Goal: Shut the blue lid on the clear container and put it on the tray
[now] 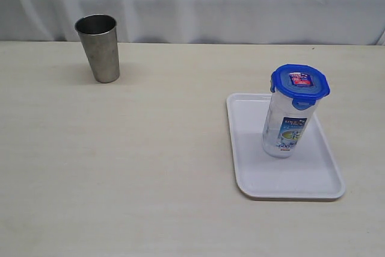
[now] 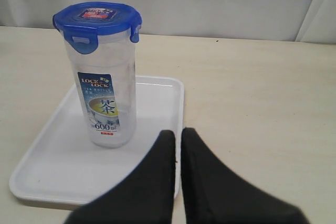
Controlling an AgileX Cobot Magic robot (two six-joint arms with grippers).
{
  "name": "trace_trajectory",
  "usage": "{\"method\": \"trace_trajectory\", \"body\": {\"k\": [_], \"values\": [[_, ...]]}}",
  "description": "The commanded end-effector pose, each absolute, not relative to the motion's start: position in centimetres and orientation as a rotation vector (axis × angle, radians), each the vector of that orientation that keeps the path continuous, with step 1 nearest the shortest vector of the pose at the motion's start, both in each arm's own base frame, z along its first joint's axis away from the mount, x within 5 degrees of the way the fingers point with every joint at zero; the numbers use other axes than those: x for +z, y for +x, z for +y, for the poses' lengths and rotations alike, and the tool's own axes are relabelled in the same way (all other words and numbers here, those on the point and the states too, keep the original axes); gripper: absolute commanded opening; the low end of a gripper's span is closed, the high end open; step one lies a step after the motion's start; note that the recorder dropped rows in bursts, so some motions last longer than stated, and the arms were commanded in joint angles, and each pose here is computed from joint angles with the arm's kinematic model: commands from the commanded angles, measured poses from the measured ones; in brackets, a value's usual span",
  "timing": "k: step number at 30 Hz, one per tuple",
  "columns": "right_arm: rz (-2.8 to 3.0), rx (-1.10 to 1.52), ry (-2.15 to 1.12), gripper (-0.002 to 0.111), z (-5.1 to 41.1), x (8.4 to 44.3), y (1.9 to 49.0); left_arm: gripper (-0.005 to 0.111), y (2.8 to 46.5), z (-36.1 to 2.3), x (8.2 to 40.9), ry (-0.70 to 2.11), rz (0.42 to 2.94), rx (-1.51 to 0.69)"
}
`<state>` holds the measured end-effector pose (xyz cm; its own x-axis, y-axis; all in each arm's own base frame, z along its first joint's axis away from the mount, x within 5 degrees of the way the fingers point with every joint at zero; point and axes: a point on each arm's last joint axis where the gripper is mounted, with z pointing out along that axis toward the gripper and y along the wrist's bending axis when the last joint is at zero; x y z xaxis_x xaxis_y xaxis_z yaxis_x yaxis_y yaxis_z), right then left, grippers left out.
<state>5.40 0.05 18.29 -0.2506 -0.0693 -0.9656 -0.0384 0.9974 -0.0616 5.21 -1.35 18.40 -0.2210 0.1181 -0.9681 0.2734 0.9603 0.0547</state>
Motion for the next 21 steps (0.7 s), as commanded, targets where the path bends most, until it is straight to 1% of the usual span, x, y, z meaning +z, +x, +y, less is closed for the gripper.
{"method": "trace_trajectory", "body": {"k": [1, 4, 11, 21], "values": [[1.818, -0.037, -0.079, 0.005, 0.02, 18.29, 5.37, 0.0, 5.23, -1.2, 18.27, 0.32, 1.794, -0.099], [1.819, -0.017, -0.066, 0.005, 0.08, 18.28, 5.37, 0.0, 5.21, -1.08, 18.09, 0.309, 1.816, -0.082], [1.821, -0.015, -0.065, 0.005, 0.09, 18.27, 5.36, 0.0, 5.31, -0.34, 18.11, 0.167, 1.832, 0.008], [1.821, -0.015, -0.065, 0.005, 0.09, 18.27, 5.36, 0.0, 5.32, -0.26, 18.11, 0.153, 1.833, 0.018]]}}
